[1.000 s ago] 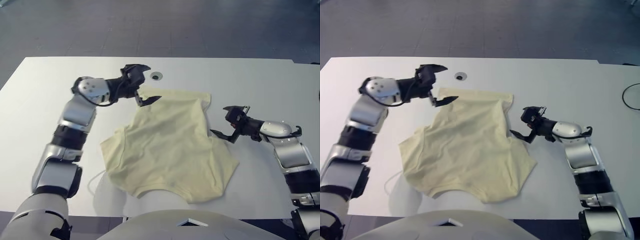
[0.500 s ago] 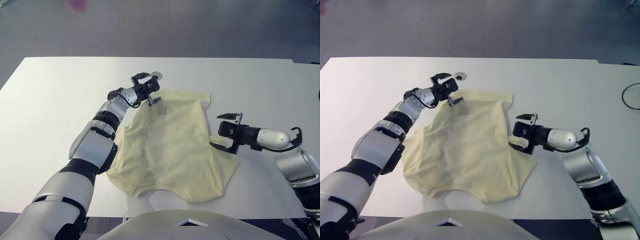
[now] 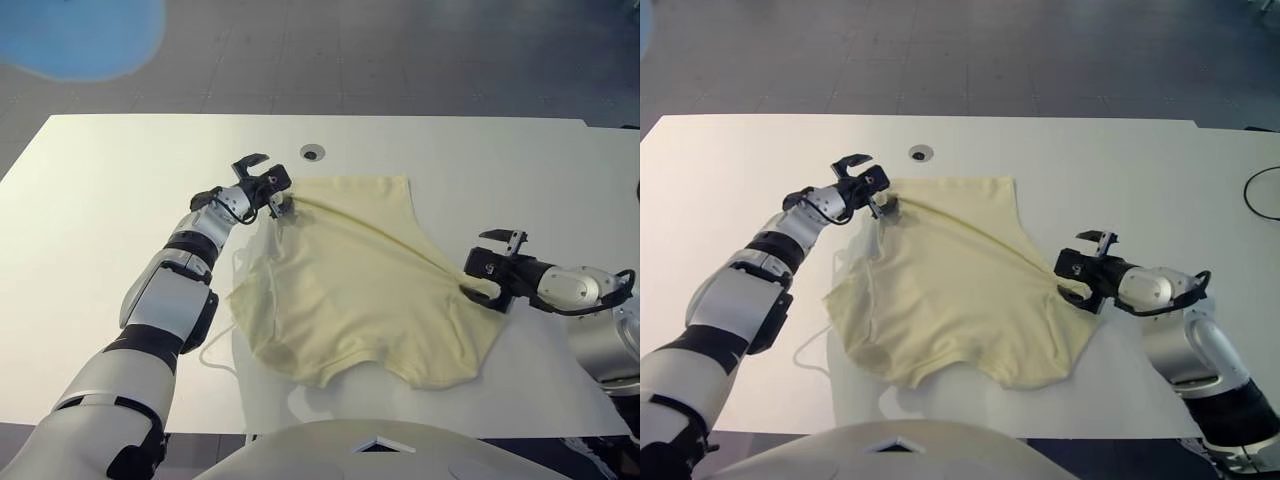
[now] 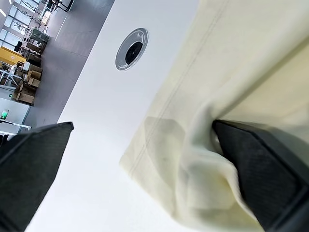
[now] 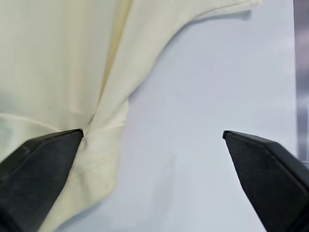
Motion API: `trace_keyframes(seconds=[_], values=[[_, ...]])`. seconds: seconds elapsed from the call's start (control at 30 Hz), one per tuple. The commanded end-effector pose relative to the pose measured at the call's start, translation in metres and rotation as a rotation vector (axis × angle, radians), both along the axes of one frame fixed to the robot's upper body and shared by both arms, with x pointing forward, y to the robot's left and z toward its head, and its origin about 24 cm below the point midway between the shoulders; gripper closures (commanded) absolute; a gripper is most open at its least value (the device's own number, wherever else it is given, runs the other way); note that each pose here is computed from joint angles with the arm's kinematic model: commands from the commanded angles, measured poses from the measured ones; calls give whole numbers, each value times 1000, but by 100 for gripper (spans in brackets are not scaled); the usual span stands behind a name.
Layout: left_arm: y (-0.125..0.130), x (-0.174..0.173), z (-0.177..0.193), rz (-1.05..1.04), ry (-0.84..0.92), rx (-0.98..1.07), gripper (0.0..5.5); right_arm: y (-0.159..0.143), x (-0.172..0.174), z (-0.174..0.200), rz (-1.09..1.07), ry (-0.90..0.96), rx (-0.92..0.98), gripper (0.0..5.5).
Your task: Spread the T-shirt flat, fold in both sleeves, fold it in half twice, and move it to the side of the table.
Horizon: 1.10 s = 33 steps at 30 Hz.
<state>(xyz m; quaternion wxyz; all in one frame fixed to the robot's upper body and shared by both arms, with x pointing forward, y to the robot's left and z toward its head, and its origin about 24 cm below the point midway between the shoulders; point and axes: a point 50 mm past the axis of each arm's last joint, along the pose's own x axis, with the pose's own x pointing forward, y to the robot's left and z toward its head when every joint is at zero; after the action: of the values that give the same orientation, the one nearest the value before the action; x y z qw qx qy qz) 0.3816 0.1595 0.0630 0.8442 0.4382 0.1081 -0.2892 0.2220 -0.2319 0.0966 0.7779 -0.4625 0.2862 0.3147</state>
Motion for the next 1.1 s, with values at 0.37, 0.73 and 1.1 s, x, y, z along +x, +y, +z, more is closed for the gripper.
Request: trace_keyframes(seconds=[0.37, 0.73, 1.1], values=[[3, 7, 76, -250, -261, -94, 12, 22, 53, 59, -22, -182, 206, 10], [38, -121, 37, -476, 163, -89, 12, 46, 150, 5, -128, -310, 240, 10], [54, -177, 35, -280, 176, -45, 12, 64, 174, -12, -199, -341, 257, 10]])
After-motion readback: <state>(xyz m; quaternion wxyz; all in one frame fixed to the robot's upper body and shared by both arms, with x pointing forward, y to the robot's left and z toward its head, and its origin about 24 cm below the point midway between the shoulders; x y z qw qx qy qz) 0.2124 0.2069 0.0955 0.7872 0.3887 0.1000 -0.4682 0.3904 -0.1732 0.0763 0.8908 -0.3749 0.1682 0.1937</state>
